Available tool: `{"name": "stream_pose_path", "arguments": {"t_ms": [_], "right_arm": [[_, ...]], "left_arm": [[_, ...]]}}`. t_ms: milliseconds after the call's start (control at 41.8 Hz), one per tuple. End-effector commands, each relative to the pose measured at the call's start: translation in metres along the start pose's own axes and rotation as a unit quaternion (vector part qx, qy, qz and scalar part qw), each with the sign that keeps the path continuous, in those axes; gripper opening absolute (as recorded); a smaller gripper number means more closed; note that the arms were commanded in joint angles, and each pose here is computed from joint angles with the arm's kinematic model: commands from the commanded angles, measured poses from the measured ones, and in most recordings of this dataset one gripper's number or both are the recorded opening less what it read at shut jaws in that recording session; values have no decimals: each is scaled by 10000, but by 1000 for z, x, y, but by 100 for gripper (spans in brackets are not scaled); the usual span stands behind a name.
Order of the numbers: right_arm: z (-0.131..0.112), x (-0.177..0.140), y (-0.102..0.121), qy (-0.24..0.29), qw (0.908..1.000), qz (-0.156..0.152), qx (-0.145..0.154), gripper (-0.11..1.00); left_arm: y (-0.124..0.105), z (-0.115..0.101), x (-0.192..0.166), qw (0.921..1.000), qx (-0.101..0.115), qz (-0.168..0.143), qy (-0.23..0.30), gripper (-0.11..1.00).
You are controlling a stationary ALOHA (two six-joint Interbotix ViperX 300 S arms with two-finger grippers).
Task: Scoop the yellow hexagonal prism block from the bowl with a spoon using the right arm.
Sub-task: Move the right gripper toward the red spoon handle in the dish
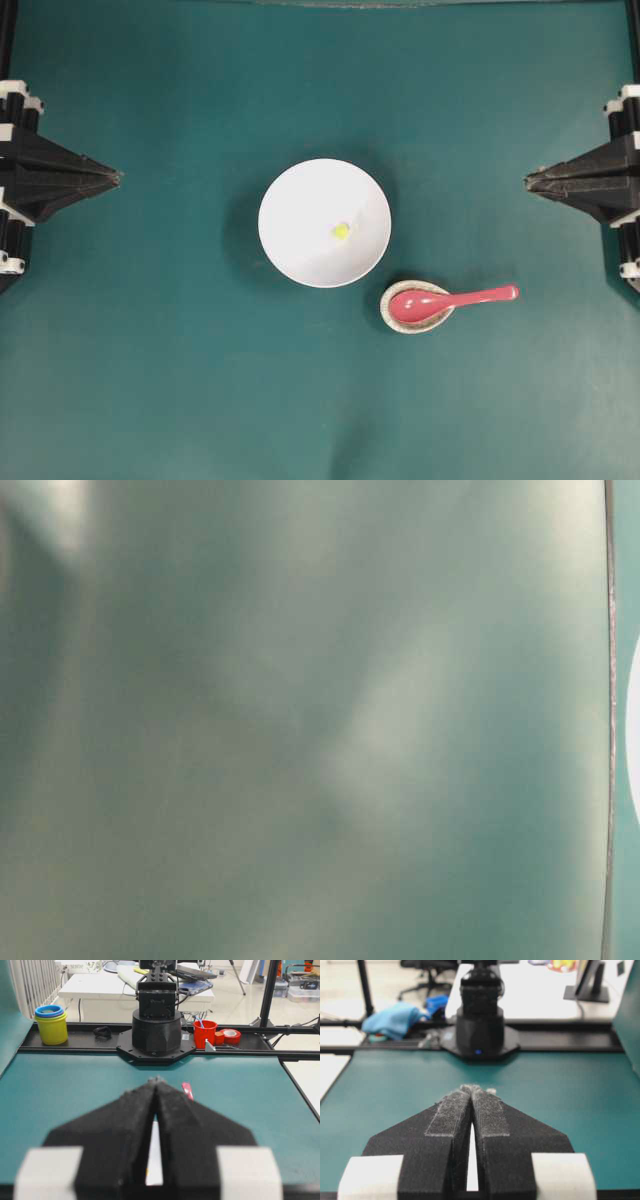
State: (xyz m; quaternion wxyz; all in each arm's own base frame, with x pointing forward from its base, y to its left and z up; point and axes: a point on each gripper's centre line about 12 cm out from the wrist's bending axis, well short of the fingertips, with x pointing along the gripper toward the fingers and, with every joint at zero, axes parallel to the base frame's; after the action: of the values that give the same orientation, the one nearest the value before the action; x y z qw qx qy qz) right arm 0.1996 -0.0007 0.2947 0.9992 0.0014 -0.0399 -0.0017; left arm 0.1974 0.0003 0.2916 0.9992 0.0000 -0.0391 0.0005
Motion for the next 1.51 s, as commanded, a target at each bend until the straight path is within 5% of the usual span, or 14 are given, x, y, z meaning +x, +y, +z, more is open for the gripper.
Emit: {"name": "stream_pose_path", "arguments": {"t_ms": [0,454,670,789,909,1483], "right_arm": [[9,3,-3,-92,9999,-69,-60,-1],[9,11,-3,139,9998,-73,-127,2],[5,13,-4,246,9996,-79,-142,43],[-11,16,-4,796,9967,-105,74,55],[-32,21,-4,1322,9911,-104,108,53],[-109,40,21,1949,9798,306,317,53]], "left_arm": [[0,7,3,10000,6,-11,-69,0],[0,10,3,9999,-1,-6,-123,0],[0,10,3,9999,6,-16,-123,0],[0,10,3,9999,-1,-6,-123,0],[0,10,3,9999,-2,-14,-138,0],[0,10,3,9999,13,-16,-138,0]]}}
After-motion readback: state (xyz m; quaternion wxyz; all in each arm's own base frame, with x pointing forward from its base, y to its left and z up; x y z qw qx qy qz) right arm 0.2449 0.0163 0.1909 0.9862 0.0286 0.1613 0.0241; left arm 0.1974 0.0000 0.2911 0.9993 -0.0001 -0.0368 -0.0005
